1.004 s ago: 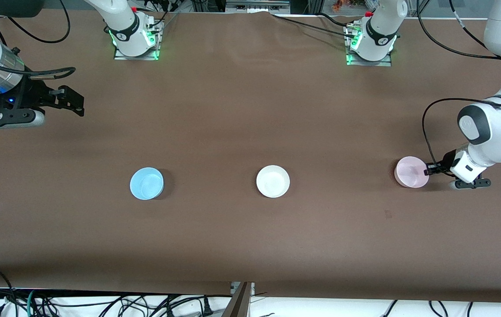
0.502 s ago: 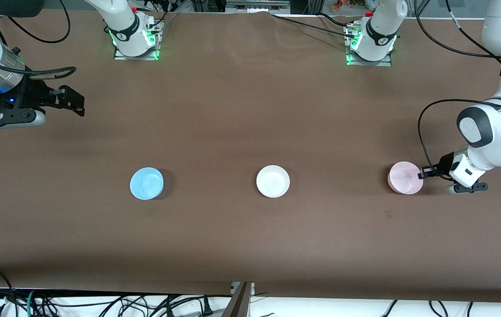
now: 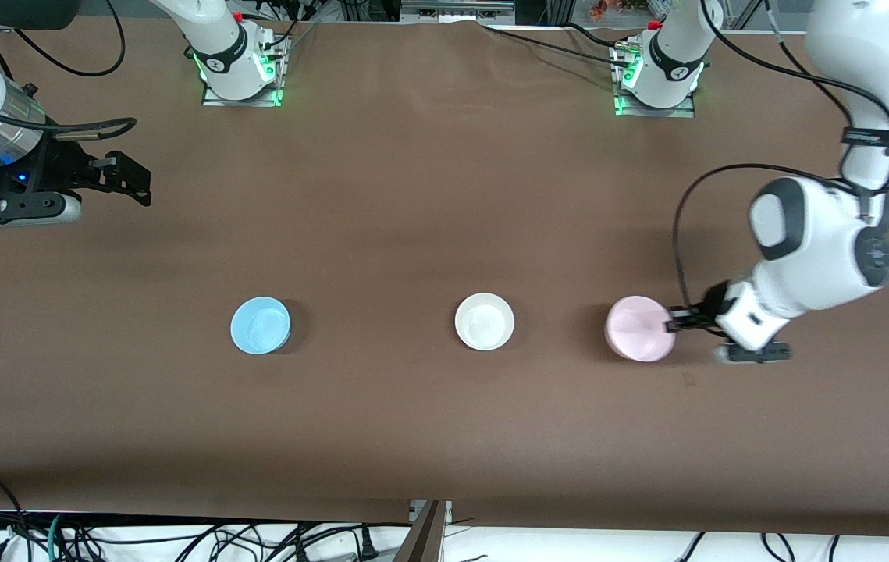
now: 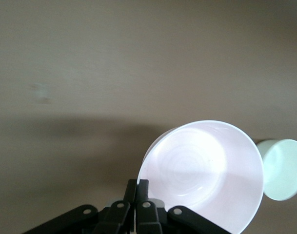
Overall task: Stack pink and blue bowls on white bowl
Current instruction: 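Carry the pink bowl with the left gripper over the white bowl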
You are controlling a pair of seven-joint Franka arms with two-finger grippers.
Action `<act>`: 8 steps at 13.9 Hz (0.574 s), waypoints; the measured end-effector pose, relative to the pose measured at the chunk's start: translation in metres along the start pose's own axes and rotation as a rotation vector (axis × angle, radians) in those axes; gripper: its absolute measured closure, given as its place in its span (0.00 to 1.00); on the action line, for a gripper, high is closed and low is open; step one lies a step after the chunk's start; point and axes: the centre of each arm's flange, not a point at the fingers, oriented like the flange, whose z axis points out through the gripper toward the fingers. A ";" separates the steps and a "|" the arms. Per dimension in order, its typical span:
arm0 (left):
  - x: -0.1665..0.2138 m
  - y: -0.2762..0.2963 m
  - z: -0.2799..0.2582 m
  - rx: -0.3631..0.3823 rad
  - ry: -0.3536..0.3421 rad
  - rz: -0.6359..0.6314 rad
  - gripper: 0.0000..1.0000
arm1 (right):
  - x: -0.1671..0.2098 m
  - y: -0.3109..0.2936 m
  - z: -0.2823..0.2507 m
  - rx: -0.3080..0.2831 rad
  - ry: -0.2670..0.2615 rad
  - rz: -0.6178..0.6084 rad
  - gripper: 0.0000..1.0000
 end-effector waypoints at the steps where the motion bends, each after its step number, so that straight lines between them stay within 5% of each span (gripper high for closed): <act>1: -0.005 0.027 0.009 -0.003 -0.011 0.012 0.98 | 0.000 0.000 0.000 0.000 0.000 0.000 0.00; 8: -0.033 0.170 0.078 -0.026 -0.025 0.052 0.98 | 0.000 0.000 0.000 0.000 0.000 0.000 0.00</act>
